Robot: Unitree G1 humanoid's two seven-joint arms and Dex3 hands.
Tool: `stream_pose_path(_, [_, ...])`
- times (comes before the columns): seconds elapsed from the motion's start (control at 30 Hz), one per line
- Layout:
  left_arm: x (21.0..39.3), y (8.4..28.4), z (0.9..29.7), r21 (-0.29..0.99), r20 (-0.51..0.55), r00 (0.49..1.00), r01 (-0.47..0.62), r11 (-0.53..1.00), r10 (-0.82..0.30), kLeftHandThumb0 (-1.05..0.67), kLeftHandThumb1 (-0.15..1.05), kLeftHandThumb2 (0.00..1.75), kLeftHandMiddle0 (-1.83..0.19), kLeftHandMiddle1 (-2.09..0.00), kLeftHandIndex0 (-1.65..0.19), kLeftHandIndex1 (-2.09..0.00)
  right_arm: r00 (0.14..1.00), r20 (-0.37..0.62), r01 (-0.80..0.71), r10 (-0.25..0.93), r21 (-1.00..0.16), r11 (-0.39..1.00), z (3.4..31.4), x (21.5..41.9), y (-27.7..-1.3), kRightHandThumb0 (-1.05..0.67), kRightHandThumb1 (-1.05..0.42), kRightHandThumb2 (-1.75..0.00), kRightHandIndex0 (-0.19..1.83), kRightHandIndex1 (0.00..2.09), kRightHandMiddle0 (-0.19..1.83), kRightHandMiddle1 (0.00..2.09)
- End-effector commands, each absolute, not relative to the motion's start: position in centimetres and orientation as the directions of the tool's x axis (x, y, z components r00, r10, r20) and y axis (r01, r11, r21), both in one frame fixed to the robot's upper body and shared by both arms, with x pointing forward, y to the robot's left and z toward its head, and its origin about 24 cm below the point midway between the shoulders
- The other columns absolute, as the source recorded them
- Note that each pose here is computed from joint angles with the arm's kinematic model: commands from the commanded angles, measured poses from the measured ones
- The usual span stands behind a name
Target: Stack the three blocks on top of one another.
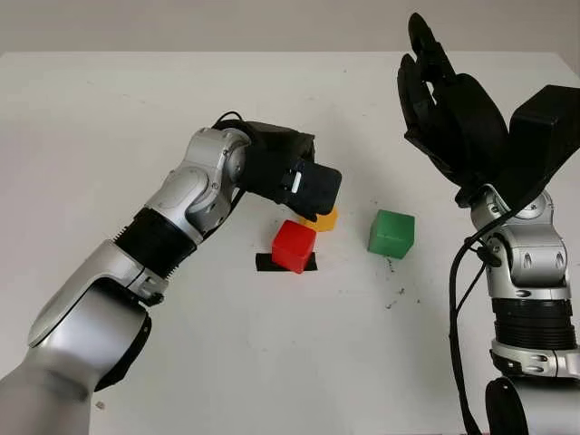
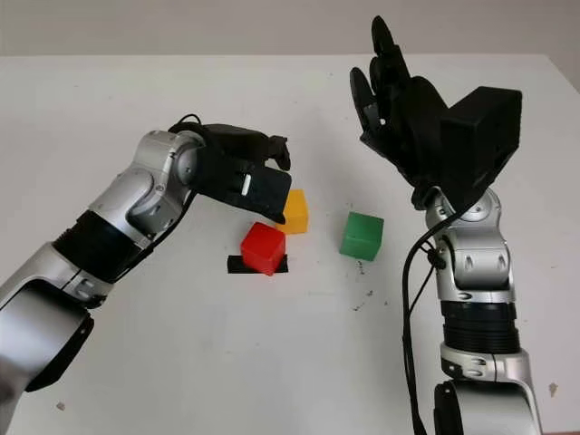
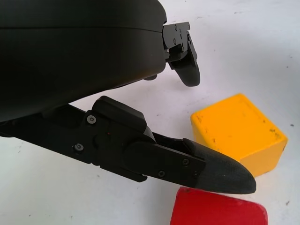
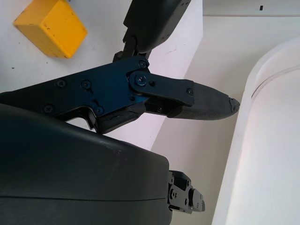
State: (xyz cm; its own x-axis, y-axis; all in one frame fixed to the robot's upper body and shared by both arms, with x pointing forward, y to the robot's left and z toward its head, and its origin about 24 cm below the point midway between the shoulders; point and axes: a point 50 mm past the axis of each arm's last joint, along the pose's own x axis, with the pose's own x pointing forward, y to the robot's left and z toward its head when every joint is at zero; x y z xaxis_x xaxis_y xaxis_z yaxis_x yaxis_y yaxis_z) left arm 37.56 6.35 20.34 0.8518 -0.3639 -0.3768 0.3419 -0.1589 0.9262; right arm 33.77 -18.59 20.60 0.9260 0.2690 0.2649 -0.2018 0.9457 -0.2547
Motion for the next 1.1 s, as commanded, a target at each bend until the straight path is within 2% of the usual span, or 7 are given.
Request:
stream_pose_path(0.0, [37.3,6.2,20.0,0.929,-0.369,0.850,0.326,-0.176,-0.375,-1.05,1.05,0.18,0.19,-0.89,0.19,-1.20,0.920,0.294,-0.182,0.261,-0.272,0.945,21.1,33.5,-19.0,-0.72,-1.05,-0.63,-0.19,0.00,-0.19,0.00])
stream_pose_path(0.27, [37.0,6.0,19.1,0.933,-0.358,0.841,0.312,-0.177,-0.405,-1.05,1.05,0.15,0.19,-0.87,0.19,-1.18,0.915,0.299,-0.191,0.270,-0.268,0.944,21.2,33.4,-19.1,-0.71,-1.05,-0.62,-0.19,0.00,-0.19,0.00])
stream_pose_path(0.67, [36.6,4.9,18.2,0.947,-0.319,0.842,0.262,-0.187,-0.436,-1.05,1.05,0.18,0.19,-1.16,0.15,-1.19,0.908,0.314,-0.197,0.278,-0.265,0.944,21.2,33.4,-19.2,-0.75,-1.05,-0.61,-0.19,0.00,-0.19,0.00])
stream_pose_path(0.77, [36.6,4.7,18.2,0.953,-0.301,0.844,0.247,-0.178,-0.443,-1.04,1.05,0.17,0.19,-1.02,0.11,-1.18,0.908,0.316,-0.197,0.275,-0.257,0.946,21.2,33.3,-19.3,-0.77,-1.05,-0.60,-0.19,0.00,-0.19,0.00])
stream_pose_path(0.9, [36.5,4.6,18.2,0.964,-0.261,0.845,0.206,-0.165,-0.468,-0.93,1.05,0.09,0.17,-0.92,-0.06,-1.17,0.907,0.317,-0.198,0.277,-0.260,0.945,21.3,33.3,-19.4,-0.74,-1.05,-0.61,-0.19,0.00,-0.19,0.00])
stream_pose_path(0.97, [36.5,4.6,18.2,0.965,-0.255,0.844,0.189,-0.182,-0.473,-0.87,1.05,0.06,0.12,-0.77,-0.06,-1.34,0.907,0.317,-0.199,0.277,-0.257,0.946,21.4,33.3,-19.4,-0.73,-1.05,-0.61,-0.19,0.00,-0.19,0.00])
stream_pose_path(1.07, [36.5,4.5,18.2,0.963,-0.249,0.845,0.165,-0.211,-0.474,-0.81,1.01,0.05,-0.06,-0.51,-0.06,-1.36,0.905,0.320,-0.205,0.281,-0.251,0.946,21.4,33.3,-19.5,-0.74,-1.05,-0.60,-0.19,0.00,-0.19,0.00])
